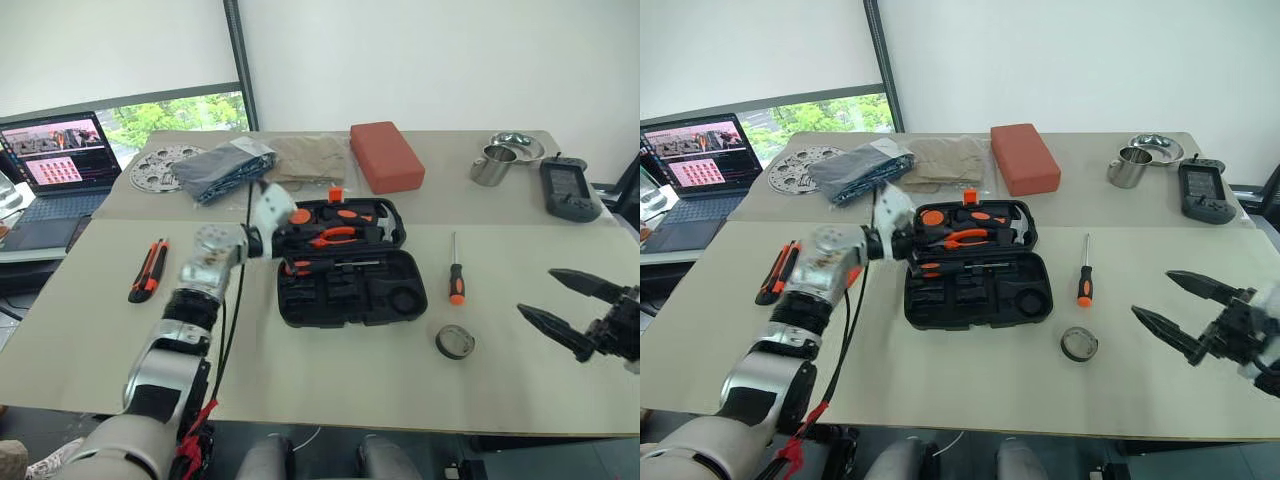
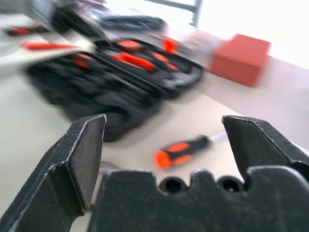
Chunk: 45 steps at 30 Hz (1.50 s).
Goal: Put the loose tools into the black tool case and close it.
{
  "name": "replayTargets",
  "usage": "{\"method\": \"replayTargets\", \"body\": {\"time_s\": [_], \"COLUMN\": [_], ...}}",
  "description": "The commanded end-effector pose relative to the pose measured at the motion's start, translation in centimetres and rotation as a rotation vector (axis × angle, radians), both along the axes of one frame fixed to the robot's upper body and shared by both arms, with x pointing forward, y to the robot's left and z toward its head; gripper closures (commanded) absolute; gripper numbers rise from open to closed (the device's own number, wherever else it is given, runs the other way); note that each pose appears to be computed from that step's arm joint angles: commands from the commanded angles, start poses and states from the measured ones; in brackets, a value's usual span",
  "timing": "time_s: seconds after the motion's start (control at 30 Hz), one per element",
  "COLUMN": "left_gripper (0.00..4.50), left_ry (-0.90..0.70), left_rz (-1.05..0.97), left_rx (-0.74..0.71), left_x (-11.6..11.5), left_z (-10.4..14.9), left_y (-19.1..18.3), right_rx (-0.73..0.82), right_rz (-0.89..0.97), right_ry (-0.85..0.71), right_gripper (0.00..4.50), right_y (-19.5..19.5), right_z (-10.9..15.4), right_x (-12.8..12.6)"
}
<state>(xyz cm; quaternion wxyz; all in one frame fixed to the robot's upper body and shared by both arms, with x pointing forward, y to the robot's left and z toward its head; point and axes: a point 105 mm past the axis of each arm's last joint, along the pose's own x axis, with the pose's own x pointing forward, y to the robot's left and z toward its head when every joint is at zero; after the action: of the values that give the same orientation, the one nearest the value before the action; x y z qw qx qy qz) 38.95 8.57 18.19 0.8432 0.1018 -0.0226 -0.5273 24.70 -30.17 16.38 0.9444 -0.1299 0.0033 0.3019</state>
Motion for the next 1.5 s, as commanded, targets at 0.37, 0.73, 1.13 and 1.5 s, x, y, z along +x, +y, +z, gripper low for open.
{"method": "replayTargets", "body": {"time_s": [0.37, 0.73, 1.13, 1.5], "left_gripper": [0.05, 0.0, 0.0, 0.0], "left_ry": [0.066, 0.053, 0.069, 0.143], "left_rz": [-0.235, -0.246, -0.155, -0.029], "left_rx": [0.094, 0.213, 0.238, 0.21], "left_x": [-9.1, -10.9, -11.8, -13.9], "left_z": [6.1, 5.6, 5.1, 3.6], "left_y": [3.6, 5.0, 7.2, 9.5], "right_rx": [0.021, -0.083, -0.112, -0.363], "right_rz": [-0.394, -0.442, -0.45, 0.331], "right_ry": [0.284, 0.483, 0.291, -0.066], "right_gripper": [0.0, 1.07, 3.45, 3.45], "right_y": [4.0, 5.2, 4.5, 13.7], "right_z": [-3.3, -6.2, -2.9, -0.1], "right_x": [7.9, 9.7, 11.7, 10.5]}}
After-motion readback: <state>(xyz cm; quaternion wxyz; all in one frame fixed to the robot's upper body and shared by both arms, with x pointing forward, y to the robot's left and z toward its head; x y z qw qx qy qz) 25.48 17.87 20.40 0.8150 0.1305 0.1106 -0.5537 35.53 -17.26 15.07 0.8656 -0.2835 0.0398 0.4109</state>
